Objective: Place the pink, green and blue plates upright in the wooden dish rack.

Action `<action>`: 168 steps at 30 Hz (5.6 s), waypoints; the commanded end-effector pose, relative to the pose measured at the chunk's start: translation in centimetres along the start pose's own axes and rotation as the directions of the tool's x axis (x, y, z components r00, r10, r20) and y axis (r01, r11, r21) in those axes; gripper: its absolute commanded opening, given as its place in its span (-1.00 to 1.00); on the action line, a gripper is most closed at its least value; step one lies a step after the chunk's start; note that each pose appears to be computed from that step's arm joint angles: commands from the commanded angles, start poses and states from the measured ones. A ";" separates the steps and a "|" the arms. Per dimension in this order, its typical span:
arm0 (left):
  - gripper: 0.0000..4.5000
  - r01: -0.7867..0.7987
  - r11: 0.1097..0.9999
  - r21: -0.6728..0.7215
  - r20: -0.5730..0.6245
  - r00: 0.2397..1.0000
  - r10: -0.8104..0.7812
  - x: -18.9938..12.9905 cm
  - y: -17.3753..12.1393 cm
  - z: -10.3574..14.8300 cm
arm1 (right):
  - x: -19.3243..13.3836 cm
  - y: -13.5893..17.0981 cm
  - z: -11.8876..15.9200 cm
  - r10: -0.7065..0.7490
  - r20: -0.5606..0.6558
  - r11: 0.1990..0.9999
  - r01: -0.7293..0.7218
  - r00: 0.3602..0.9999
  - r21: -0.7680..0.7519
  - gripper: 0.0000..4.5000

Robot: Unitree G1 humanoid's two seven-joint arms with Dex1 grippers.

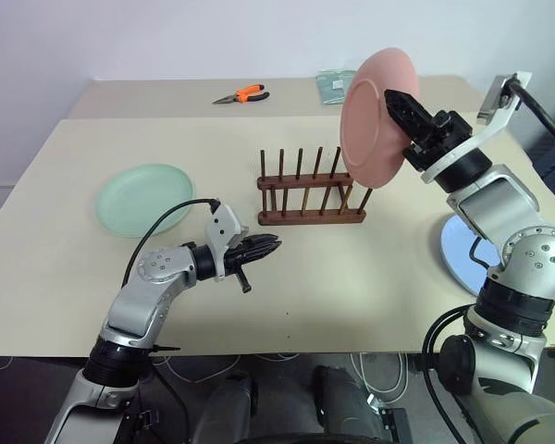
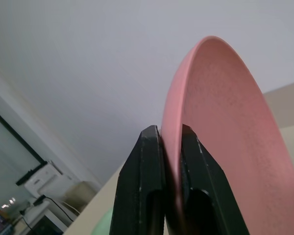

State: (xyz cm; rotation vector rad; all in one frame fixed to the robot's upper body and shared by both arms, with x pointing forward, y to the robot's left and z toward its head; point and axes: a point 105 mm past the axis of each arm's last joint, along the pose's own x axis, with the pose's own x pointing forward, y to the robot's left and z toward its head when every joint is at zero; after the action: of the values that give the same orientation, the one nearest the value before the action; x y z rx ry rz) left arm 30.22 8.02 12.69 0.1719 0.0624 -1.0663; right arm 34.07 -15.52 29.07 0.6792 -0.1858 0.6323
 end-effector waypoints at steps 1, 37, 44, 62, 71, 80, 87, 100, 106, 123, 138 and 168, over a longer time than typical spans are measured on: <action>-0.84 0.005 1.000 0.018 0.027 1.000 -0.005 -0.2 -0.2 0.8 | 0.9 0.4 0.5 -0.013 0.033 1.000 0.012 0.999 0.023 -0.99; 0.97 -0.844 -0.123 -0.521 -0.407 0.120 0.905 -20.6 15.1 -5.1 | -1.1 8.3 -13.1 0.311 -0.569 0.329 -0.648 0.761 -0.687 1.00; 0.16 -0.757 -0.076 -0.649 -0.408 0.262 0.874 -17.6 15.4 -5.7 | -1.6 8.0 -14.0 0.296 -0.578 0.329 -0.650 0.760 -0.685 1.00; 0.99 -0.787 -0.002 -0.616 -0.339 0.263 0.903 -16.6 16.3 -4.7 | -1.8 7.2 -14.1 0.266 -0.569 0.333 -0.628 0.778 -0.703 1.00; 0.38 -0.701 -0.122 -0.703 -0.419 0.270 0.867 -15.3 17.4 -5.4 | -1.0 7.3 -14.1 0.277 -0.552 0.311 -0.617 0.786 -0.722 1.00; -0.99 -0.747 0.152 -0.648 -0.178 0.342 0.923 -13.7 18.2 -0.1 | -0.8 7.1 -14.1 0.280 -0.561 0.318 -0.627 0.779 -0.711 1.00; -0.99 -0.666 0.615 -0.422 0.300 0.538 0.788 -8.9 13.9 11.5 | 1.5 7.1 -14.1 0.225 -0.570 0.003 -0.586 0.790 -0.810 1.00; -1.00 -0.506 0.779 -0.370 0.410 0.664 0.625 -5.0 9.3 15.6 | 6.7 4.0 -13.5 0.076 -0.418 -0.421 -0.351 0.905 -0.836 -0.23; -0.34 -0.450 0.685 -0.573 0.434 0.542 0.720 -7.0 11.0 15.7 | 6.0 4.1 -13.5 0.100 -0.406 -0.444 -0.324 0.909 -0.835 -1.00; 0.36 -0.637 0.769 0.054 0.255 0.753 0.606 -8.0 9.7 4.9 | 1.2 7.0 -6.0 0.145 0.047 0.845 -0.099 0.988 -0.525 -1.00; 0.36 -0.208 0.973 0.104 0.081 0.976 0.200 -2.8 0.6 -0.1 | 0.2 5.4 -6.7 -0.028 0.004 0.955 0.028 1.000 -0.296 -1.00; 0.38 -0.193 0.973 0.125 0.081 0.980 0.184 -1.9 0.0 -0.1 | 1.9 6.8 1.1 0.140 0.026 0.550 -0.056 0.990 -0.833 0.58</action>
State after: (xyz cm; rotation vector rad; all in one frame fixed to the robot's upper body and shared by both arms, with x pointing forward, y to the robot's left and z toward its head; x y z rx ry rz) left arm 29.49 10.17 11.70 0.2361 -0.0384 -0.8687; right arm 33.30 -9.96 30.89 -0.2236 -0.4362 0.5437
